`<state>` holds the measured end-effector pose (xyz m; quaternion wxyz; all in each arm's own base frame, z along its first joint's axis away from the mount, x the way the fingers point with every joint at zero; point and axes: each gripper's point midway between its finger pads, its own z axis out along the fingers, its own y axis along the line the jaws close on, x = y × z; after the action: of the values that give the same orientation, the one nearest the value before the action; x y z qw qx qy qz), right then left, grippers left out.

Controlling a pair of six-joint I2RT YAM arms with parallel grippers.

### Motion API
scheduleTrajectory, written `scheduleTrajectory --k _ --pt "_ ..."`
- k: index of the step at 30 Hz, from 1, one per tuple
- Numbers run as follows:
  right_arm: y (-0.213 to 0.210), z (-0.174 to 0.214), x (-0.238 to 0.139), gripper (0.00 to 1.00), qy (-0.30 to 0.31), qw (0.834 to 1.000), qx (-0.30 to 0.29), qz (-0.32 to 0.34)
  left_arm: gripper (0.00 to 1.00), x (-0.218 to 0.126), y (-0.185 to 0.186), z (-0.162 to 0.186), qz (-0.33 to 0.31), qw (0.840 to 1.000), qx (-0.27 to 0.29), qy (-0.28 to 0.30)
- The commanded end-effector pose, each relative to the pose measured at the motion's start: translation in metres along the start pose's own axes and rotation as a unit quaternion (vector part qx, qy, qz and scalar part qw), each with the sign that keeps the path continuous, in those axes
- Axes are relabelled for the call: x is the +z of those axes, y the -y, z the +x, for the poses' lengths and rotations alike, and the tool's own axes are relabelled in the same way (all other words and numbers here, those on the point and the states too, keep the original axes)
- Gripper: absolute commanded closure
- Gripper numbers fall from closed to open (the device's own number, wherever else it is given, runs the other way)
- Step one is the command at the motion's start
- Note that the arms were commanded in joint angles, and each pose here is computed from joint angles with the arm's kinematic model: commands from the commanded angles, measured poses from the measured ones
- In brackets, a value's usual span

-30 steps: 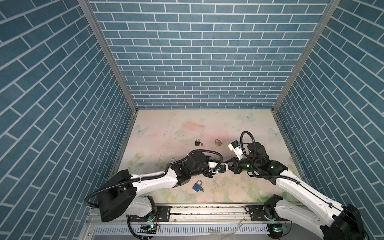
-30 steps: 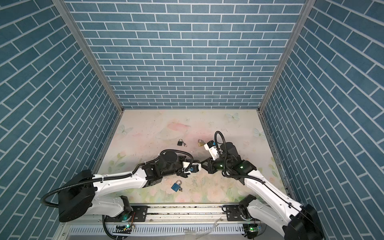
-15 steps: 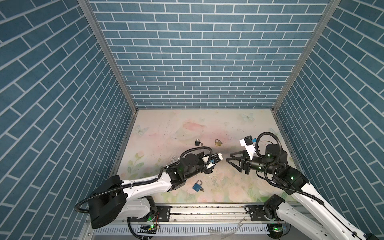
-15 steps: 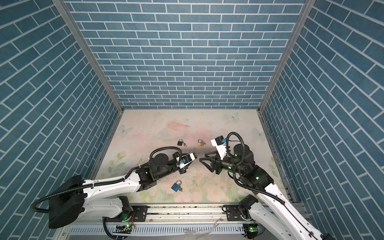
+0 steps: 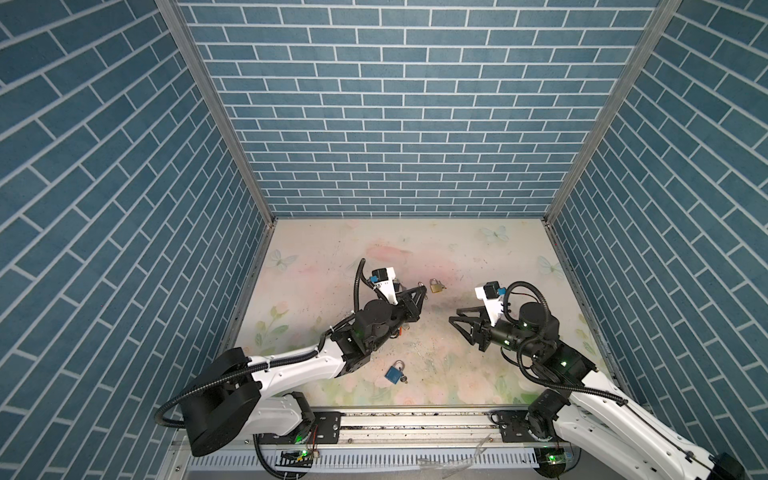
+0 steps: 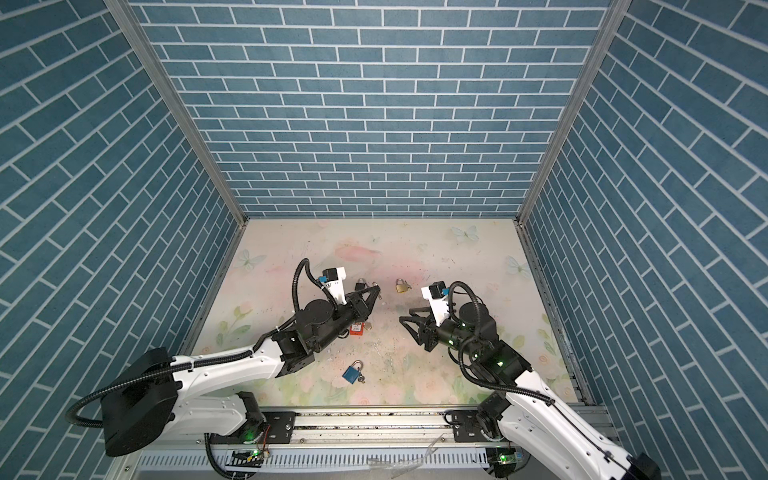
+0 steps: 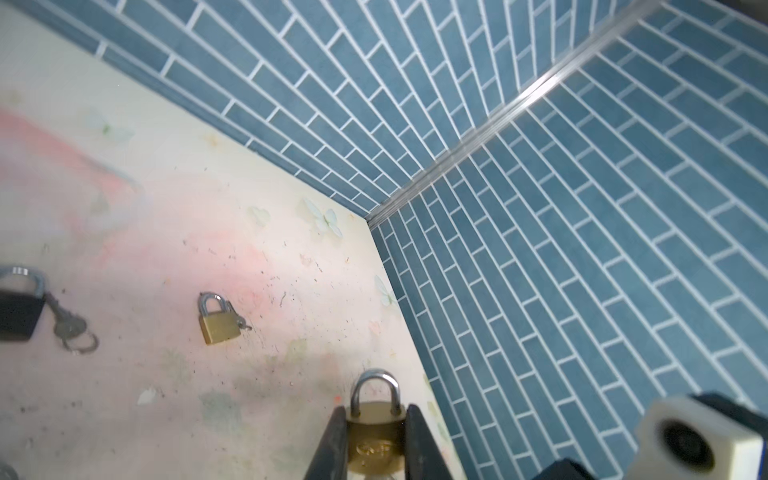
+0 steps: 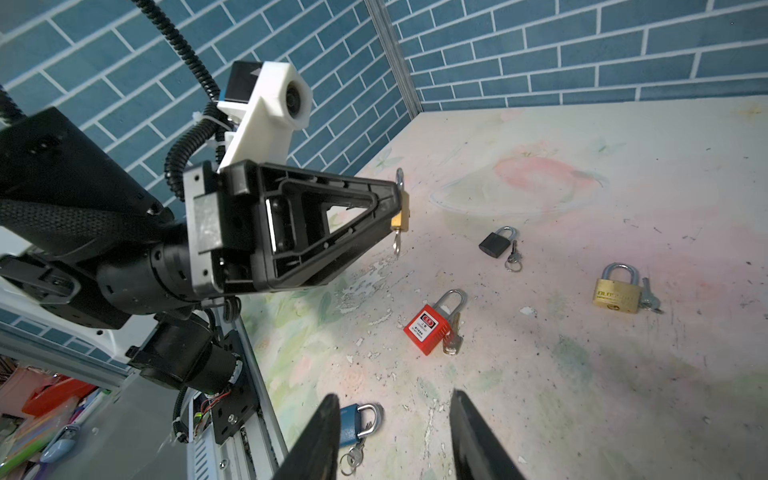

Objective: Lock with the key

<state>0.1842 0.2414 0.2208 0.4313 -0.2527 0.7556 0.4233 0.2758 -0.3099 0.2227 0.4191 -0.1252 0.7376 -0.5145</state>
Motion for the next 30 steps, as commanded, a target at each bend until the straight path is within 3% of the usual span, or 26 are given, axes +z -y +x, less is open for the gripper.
scheduleTrajectory --k 1,10,21,30 --pt "0.003 -0.014 0.012 0.57 0.035 0.999 -0.023 0.017 1.00 0.002 -0.018 -0.003 -0.020 0.985 -0.170 0.010" --pt "0.015 -0.011 0.048 0.59 0.014 0.999 -0.023 0.042 1.00 0.001 -0.033 -0.006 -0.057 0.982 -0.178 0.012" --pt "0.008 -0.019 0.077 0.63 -0.002 1.000 -0.029 0.012 1.00 0.002 -0.043 -0.001 -0.070 0.981 -0.182 0.003" --pt "0.008 -0.016 0.095 0.72 -0.020 1.000 -0.022 -0.001 1.00 0.001 -0.045 -0.003 -0.072 0.980 -0.186 0.004"
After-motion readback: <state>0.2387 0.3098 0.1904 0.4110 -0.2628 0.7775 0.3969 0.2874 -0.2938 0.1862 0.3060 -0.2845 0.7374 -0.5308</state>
